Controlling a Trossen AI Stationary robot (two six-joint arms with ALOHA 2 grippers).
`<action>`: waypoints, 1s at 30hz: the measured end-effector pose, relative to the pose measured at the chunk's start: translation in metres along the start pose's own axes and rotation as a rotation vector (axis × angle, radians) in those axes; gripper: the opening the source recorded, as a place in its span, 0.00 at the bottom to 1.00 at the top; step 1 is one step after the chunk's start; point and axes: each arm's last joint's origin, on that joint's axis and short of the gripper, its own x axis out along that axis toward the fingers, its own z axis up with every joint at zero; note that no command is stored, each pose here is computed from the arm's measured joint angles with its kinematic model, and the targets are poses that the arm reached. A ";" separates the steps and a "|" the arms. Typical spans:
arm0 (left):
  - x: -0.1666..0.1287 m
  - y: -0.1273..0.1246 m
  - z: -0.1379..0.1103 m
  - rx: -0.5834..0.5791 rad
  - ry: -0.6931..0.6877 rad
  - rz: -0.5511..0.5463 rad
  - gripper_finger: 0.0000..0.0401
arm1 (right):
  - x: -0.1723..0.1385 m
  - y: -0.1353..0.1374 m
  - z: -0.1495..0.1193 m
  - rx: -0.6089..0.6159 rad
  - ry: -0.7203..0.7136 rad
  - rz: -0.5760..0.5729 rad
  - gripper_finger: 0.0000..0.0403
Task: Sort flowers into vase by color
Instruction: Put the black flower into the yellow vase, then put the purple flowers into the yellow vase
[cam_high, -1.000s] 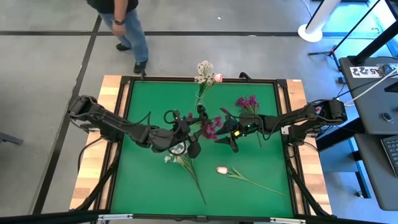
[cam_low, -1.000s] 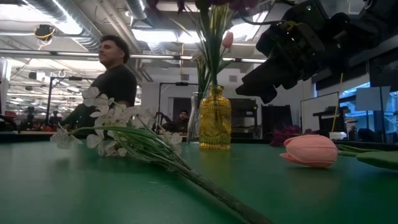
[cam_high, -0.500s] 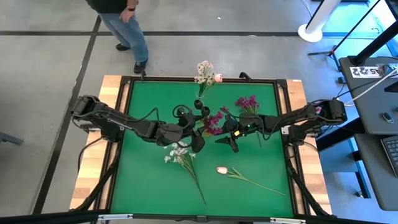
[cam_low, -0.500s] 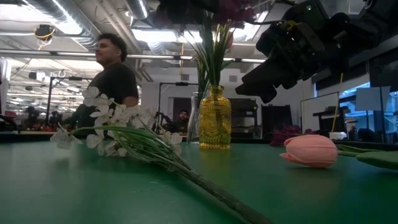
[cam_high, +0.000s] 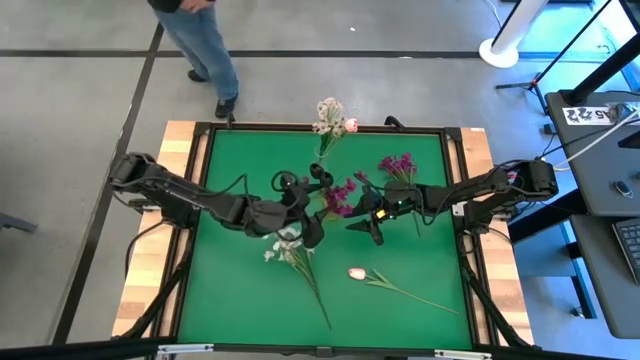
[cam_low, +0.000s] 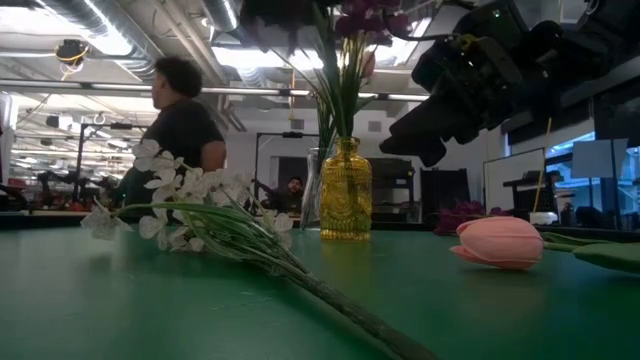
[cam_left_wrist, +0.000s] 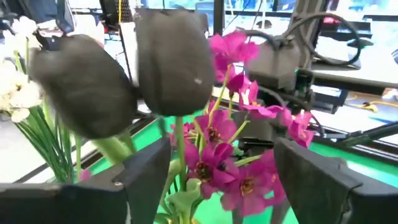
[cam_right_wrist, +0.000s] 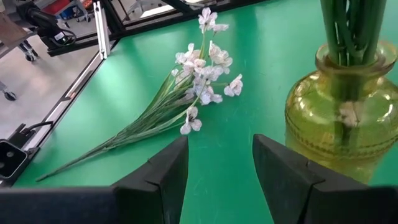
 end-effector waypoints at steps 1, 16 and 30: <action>-0.004 -0.001 0.001 0.003 0.000 -0.003 0.71 | 0.000 0.000 -0.001 0.001 0.006 0.003 0.45; -0.073 -0.006 0.007 0.038 0.055 0.009 0.71 | -0.018 0.005 -0.002 0.029 0.152 -0.016 0.45; -0.112 0.014 -0.042 -0.077 0.295 0.067 0.68 | -0.094 0.015 0.061 0.102 0.318 -0.691 0.45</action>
